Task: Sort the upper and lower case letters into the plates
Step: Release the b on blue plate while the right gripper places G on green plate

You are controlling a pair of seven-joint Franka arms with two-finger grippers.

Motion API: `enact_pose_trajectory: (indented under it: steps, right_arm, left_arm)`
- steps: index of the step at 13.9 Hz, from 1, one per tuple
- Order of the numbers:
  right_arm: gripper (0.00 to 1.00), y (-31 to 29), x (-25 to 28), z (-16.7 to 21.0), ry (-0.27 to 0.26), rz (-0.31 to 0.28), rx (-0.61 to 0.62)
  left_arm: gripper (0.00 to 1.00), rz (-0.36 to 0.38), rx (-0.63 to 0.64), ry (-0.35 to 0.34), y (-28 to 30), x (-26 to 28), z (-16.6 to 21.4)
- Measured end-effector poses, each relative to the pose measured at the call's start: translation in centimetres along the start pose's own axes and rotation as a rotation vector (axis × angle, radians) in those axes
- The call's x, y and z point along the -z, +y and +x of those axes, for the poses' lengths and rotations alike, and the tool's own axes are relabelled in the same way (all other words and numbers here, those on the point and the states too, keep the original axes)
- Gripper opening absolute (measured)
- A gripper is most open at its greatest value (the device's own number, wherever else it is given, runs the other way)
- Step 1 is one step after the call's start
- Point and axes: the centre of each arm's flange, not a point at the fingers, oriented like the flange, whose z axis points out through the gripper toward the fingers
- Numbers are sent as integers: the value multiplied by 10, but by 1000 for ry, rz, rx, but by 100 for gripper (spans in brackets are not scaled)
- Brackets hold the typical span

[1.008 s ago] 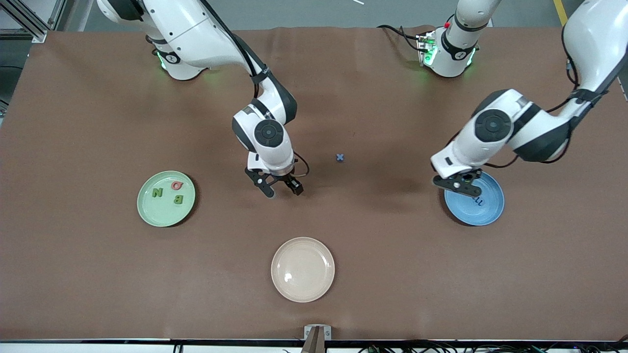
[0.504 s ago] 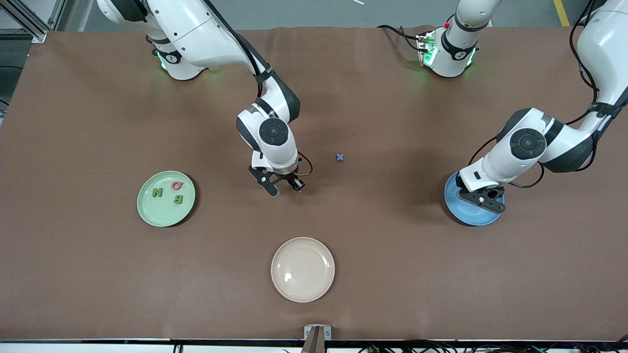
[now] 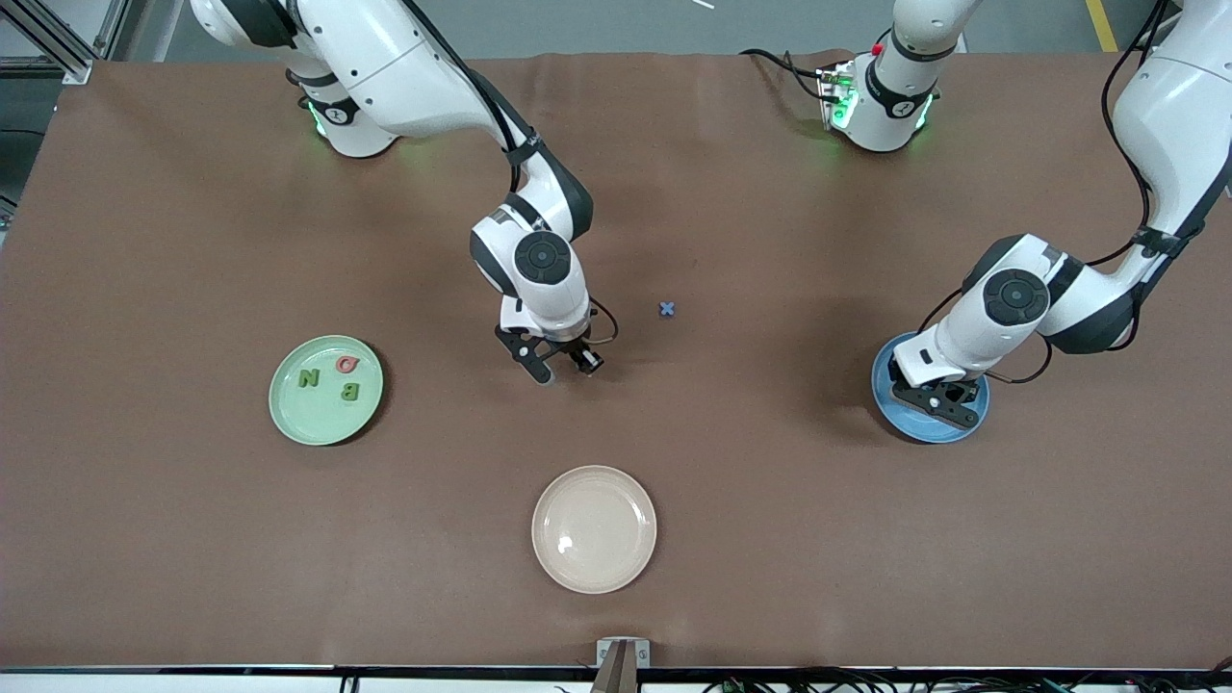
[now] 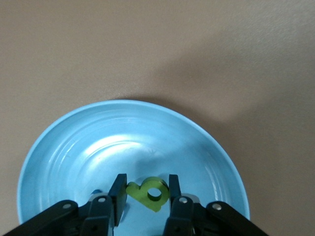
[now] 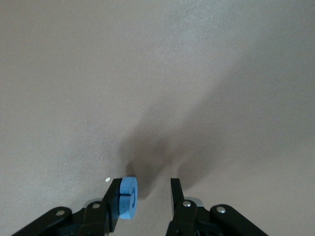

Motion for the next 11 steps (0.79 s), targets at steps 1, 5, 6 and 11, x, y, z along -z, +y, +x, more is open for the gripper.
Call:
enact_pose_trajectory:
  steps: [1, 5, 6, 11]
  right_arm:
    - [47, 0, 0, -1, 0, 2, 1]
    - [22, -2, 1, -2, 0, 11, 2]
    - [11, -2, 2, -1, 1, 13, 1]
    - [10, -5, 9, 51, 20, -10, 75]
  left_arm:
    - [39, -1, -2, 1, 1, -2, 0]
    - [39, -2, -7, 7, 3, -3, 2]
    - [39, -2, -7, 7, 3, -3, 2]
    - [46, -2, -13, 9, 7, -2, 4]
